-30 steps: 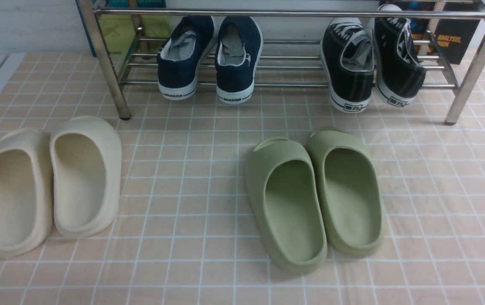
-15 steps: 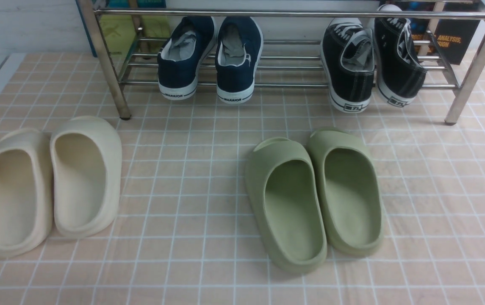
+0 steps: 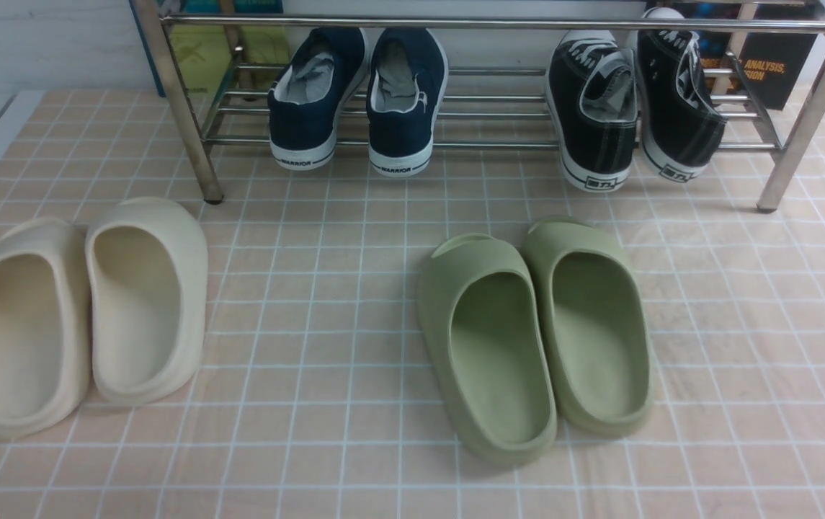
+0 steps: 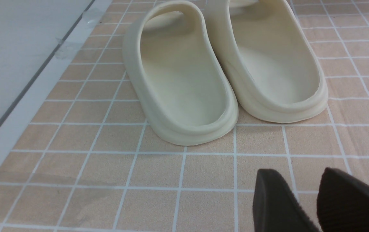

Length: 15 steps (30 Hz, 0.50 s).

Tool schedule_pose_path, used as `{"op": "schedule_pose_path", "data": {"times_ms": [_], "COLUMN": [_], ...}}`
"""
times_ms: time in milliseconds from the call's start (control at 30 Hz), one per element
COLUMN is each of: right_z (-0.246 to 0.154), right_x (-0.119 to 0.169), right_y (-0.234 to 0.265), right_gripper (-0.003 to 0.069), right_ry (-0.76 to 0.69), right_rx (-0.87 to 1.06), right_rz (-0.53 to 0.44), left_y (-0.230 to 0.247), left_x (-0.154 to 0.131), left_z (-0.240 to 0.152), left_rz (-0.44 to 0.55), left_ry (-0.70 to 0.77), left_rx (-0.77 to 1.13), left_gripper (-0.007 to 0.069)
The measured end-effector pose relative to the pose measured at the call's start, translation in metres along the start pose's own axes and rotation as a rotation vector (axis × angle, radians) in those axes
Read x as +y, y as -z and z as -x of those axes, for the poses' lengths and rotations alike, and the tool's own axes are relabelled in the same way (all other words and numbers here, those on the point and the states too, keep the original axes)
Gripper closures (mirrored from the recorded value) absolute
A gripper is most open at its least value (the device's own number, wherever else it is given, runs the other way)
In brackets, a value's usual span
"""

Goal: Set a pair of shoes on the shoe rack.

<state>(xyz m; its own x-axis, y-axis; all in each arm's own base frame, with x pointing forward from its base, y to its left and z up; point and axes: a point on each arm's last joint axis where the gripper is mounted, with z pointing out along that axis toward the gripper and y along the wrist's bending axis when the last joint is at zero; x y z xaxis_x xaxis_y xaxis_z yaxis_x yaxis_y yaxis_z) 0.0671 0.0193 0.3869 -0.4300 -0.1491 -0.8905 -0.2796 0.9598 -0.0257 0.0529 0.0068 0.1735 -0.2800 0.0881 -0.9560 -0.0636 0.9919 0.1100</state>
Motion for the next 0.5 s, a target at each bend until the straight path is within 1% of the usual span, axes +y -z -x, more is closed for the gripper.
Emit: {"op": "schedule_pose_path", "data": {"times_ms": [133,233,300,333,367,400,500], "right_z": [-0.001,-0.01,-0.022,-0.026,-0.04,-0.046,-0.072], "right_x": [-0.001,-0.002,-0.003,-0.003,-0.004,-0.005,-0.007], "right_y": [-0.004,-0.007,-0.012,-0.013,-0.017,-0.018,-0.026], "right_gripper": [0.0677,0.0678,0.0678,0.0678,0.0678,0.0678,0.0678], "right_ry": [0.005,0.009,0.003,-0.001,-0.013,-0.015,-0.055], "right_rx": [-0.041,-0.101,-0.168,-0.172,-0.24,-0.279,-0.355], "right_rz": [-0.013,-0.028,-0.047,-0.051,-0.074,-0.085,-0.117], "left_y": [0.0,0.0,0.0,0.0,0.0,0.0,0.0], "left_x": [0.0,0.0,0.0,0.0,0.0,0.0,0.0], "left_z": [0.0,0.0,0.0,0.0,0.0,0.0,0.0], "left_rz": [0.0,0.0,0.0,0.0,0.0,0.0,0.0], "left_ry": [0.0,0.0,0.0,0.0,0.0,0.0,0.0], "left_rx": [0.0,0.0,0.0,0.0,0.0,0.0,0.0], "left_gripper": [0.0387,0.0387,0.0387,0.0387,0.0387,0.0387,0.0387]}}
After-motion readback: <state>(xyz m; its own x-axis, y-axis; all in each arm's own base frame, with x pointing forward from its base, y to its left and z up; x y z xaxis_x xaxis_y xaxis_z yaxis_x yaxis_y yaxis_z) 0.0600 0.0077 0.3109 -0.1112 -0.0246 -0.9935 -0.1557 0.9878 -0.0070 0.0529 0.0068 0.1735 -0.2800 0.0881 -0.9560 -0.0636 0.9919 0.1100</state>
